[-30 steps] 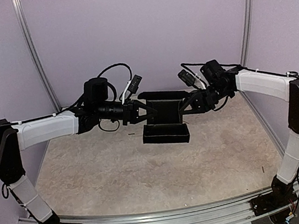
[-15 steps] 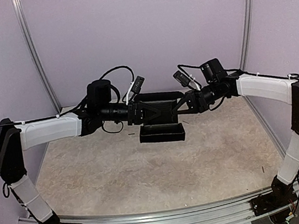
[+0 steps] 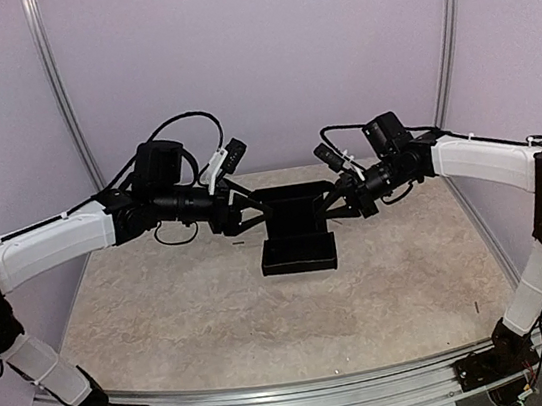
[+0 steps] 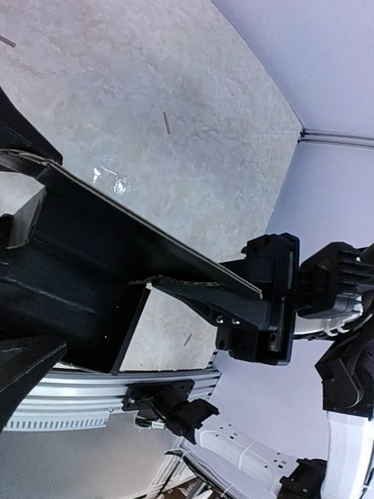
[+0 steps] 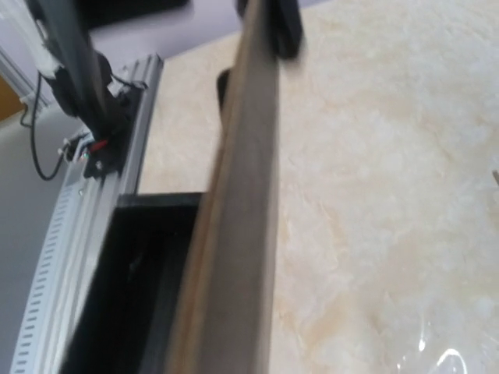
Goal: Fold the paper box
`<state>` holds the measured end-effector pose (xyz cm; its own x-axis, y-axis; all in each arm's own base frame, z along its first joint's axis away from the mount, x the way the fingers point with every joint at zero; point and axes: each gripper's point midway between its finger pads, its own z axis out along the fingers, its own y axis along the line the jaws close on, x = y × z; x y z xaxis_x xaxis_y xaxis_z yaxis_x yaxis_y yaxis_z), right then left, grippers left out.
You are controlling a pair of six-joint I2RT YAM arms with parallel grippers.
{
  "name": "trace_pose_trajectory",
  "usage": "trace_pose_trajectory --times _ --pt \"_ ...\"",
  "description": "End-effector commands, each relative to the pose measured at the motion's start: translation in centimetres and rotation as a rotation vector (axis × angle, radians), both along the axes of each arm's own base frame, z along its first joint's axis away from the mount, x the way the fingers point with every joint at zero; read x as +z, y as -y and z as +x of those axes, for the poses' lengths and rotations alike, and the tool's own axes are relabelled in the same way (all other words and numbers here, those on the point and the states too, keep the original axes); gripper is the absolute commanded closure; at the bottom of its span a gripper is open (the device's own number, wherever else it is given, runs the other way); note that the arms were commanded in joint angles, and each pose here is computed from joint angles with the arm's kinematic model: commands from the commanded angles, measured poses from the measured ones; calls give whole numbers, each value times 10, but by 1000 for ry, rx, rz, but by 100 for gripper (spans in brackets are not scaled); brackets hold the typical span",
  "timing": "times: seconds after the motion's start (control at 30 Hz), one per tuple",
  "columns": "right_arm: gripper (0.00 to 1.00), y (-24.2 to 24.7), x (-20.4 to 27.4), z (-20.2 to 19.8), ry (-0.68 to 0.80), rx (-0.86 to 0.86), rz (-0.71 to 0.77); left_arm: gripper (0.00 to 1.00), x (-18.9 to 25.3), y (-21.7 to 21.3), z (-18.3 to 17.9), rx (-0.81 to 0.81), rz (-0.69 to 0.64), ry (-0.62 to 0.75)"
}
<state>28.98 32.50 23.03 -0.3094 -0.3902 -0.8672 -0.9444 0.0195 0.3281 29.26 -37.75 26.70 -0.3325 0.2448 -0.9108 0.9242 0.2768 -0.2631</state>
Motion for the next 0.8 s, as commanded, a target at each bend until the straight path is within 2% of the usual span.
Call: trace_pose_trajectory --times 0.0,0.2,0.4,0.67,0.77 --pt "100 7 -10 -13 16 17 -61 30 14 -20 8 44 131 161" --pt "100 4 -18 -22 27 61 -102 38 6 -5 11 -30 264 227" --pt "100 -2 -19 -35 33 106 -109 51 0 12 8 -111 282 213" --pt "100 -5 -17 -37 -3 119 -88 51 -17 19 -19 -236 303 145" --pt "100 -7 -20 -36 -21 121 -87 56 -19 24 -23 -257 306 135"
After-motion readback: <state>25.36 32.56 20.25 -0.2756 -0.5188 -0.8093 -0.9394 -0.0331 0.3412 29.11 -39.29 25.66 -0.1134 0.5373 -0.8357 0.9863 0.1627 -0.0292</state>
